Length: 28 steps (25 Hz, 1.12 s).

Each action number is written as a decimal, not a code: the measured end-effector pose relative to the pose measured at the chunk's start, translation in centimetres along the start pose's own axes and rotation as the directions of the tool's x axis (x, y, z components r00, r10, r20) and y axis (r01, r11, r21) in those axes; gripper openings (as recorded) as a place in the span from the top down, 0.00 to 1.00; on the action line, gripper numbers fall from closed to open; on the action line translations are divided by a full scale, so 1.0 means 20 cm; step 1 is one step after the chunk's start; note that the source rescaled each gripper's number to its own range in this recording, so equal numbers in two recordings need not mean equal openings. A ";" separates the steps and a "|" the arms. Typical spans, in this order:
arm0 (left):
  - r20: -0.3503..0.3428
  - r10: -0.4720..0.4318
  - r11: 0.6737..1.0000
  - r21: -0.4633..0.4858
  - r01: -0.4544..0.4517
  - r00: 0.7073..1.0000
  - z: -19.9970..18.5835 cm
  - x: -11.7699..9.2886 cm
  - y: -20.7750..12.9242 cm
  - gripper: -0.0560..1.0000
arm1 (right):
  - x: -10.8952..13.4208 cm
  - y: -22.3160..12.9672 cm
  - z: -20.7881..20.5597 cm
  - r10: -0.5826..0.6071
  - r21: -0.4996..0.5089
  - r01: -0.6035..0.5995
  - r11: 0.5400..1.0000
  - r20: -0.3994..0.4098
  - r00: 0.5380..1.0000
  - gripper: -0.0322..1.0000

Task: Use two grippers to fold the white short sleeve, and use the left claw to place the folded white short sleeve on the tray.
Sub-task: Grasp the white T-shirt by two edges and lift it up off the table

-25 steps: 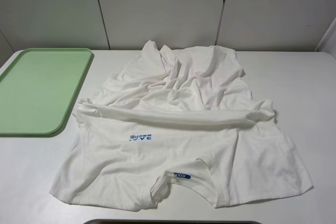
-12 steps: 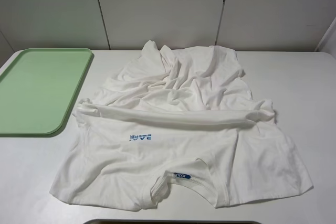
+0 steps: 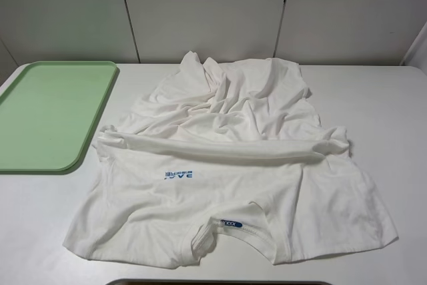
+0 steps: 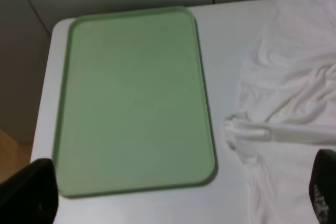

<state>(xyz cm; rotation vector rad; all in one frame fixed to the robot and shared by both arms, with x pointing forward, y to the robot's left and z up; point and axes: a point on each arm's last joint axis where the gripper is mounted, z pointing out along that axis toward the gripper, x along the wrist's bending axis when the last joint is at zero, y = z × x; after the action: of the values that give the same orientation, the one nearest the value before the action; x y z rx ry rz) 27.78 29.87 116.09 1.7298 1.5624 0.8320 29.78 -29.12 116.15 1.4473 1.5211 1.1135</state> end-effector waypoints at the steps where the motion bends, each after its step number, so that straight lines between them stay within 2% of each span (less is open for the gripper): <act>1: 0.000 0.000 1.000 0.001 0.000 1.000 0.01 0.00 0.05 0.05 | 0.00 0.05 0.03 -0.008 0.003 0.008 1.000 0.000 1.000 0.00; 4: 0.001 0.008 1.000 0.014 -0.008 1.000 0.03 0.01 0.15 0.06 | 0.00 0.17 0.10 -0.046 0.026 0.046 0.999 -0.001 0.999 0.00; 7: 0.005 0.074 0.996 0.044 -0.074 0.997 0.10 0.01 0.32 0.06 | 0.00 0.23 0.16 -0.071 0.043 0.072 0.997 -0.010 0.997 0.00; 11: 0.013 0.093 0.992 0.090 -0.094 0.996 0.19 0.01 0.39 0.07 | 0.01 0.30 0.24 -0.103 0.064 0.105 0.992 -0.033 0.994 0.00; 15: 0.040 0.126 0.979 0.154 -0.131 0.991 0.30 0.01 0.42 0.08 | 0.06 0.33 0.40 -0.157 0.116 0.171 0.978 -0.116 0.981 0.00; 16: 0.067 0.162 0.968 0.184 -0.172 0.985 0.36 -0.01 0.43 0.08 | 0.08 0.33 0.43 -0.188 0.131 0.207 0.969 -0.147 0.971 0.00; 17: 0.133 0.239 0.938 0.224 -0.264 0.962 0.45 -0.05 0.44 0.08 | 0.12 0.31 0.49 -0.235 0.155 0.266 0.951 -0.194 0.952 0.00; 19: 0.203 0.315 0.900 0.246 -0.360 0.927 0.53 -0.11 0.44 0.08 | 0.17 0.28 0.60 -0.296 0.193 0.351 0.916 -0.266 0.917 0.00; 22: 0.341 0.435 0.802 0.274 -0.531 0.833 0.69 -0.25 0.43 0.08 | 0.30 0.21 0.75 -0.361 0.239 0.471 0.849 -0.389 0.848 0.00; 25: 0.445 0.488 0.708 0.300 -0.639 0.751 0.84 -0.39 0.40 0.08 | 0.42 0.12 0.88 -0.394 0.272 0.565 0.779 -0.488 0.779 0.00; 26: 0.445 0.488 0.708 0.300 -0.639 0.751 0.84 -0.39 0.40 0.08 | 0.47 0.08 0.92 -0.417 0.277 0.610 0.742 -0.522 0.744 0.00; 27: 0.500 0.497 0.649 0.329 -0.686 0.710 0.94 -0.47 0.36 0.08 | 0.51 0.04 0.96 -0.434 0.281 0.647 0.709 -0.549 0.714 0.00; 28: 0.515 0.496 0.630 0.340 -0.698 0.699 0.98 -0.49 0.34 0.08 | 0.55 -0.01 1.01 -0.459 0.287 0.689 0.665 -0.570 0.681 0.00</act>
<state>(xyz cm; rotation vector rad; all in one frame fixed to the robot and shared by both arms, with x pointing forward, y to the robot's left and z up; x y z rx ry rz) 46.73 18.51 109.99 2.7244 0.9504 0.3130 47.72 -16.31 109.61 0.8341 2.5310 0.6899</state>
